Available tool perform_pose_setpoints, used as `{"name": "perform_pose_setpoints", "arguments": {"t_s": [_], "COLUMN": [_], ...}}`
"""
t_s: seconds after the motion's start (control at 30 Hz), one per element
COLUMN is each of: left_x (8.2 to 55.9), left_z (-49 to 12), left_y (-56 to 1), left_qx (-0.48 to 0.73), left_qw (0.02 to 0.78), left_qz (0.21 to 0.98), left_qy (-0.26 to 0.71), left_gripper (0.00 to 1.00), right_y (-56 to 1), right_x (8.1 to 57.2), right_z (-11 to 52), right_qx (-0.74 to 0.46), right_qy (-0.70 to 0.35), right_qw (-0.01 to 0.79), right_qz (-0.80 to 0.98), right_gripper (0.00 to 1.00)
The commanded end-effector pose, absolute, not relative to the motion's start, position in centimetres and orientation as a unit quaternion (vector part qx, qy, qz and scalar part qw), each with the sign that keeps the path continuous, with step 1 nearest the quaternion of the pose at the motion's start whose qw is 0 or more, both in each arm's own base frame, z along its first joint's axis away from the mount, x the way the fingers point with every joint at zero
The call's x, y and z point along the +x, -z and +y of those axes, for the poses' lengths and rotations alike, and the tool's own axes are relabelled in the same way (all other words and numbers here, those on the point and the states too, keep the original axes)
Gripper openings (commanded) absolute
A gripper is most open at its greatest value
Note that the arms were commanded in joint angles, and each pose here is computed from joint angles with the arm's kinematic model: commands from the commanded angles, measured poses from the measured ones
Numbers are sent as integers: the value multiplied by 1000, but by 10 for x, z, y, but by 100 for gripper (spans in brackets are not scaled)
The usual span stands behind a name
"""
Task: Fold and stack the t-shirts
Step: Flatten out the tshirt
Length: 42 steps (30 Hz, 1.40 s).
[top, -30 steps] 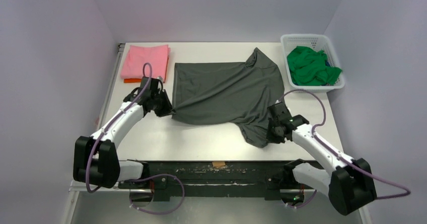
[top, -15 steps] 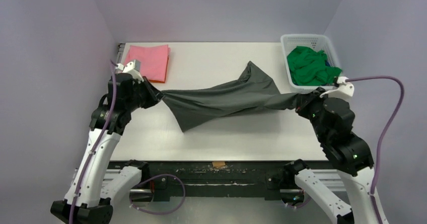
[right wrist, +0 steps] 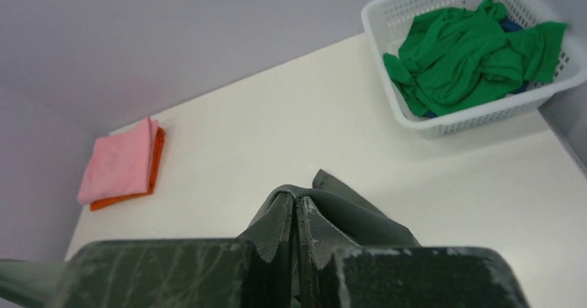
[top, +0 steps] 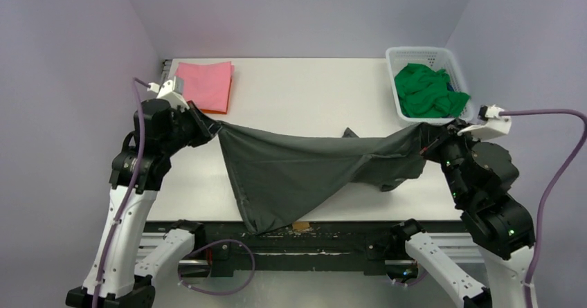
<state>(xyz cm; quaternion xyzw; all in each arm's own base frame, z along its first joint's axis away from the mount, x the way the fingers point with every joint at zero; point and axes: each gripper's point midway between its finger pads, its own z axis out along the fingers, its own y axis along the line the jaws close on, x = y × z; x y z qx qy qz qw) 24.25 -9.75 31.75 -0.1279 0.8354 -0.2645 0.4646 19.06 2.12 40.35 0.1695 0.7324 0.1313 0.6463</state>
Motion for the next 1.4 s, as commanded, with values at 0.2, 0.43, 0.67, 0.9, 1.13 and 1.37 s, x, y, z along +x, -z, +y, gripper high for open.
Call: {"name": "perform_pose_setpoints", "arguments": {"t_s": [0.2,0.43,0.67,0.9,1.13,1.37], "left_x": [327,376,361,305,276,279], "left_z": [-123,-142,-134,-147,-138,-174], "left_y": [-194,-110,-75,-64,-51,-44], "left_qx": [-142,-145,-148,-143,-150,-119], "left_qw": [310,197,155,126,121,86], "left_qz": [909,941,956,953,962,959], "left_qy": [241,234,202,237,192,241], "left_gripper": [0,18,48,47,48,42], "right_y": [-261,-207,-187,-182,-176,-177], "right_x": [253,284,289,291,291,290], "right_z": [22,13,7,6,5,5], "right_qx": [193,201,197,195,192,191], "right_qy": [11,94,113,119,124,121], "right_qw": [518,460,434,429,420,423], "right_qz": [834,860,872,874,878,878], "right_gripper": [0,0,0,0,0,0]}}
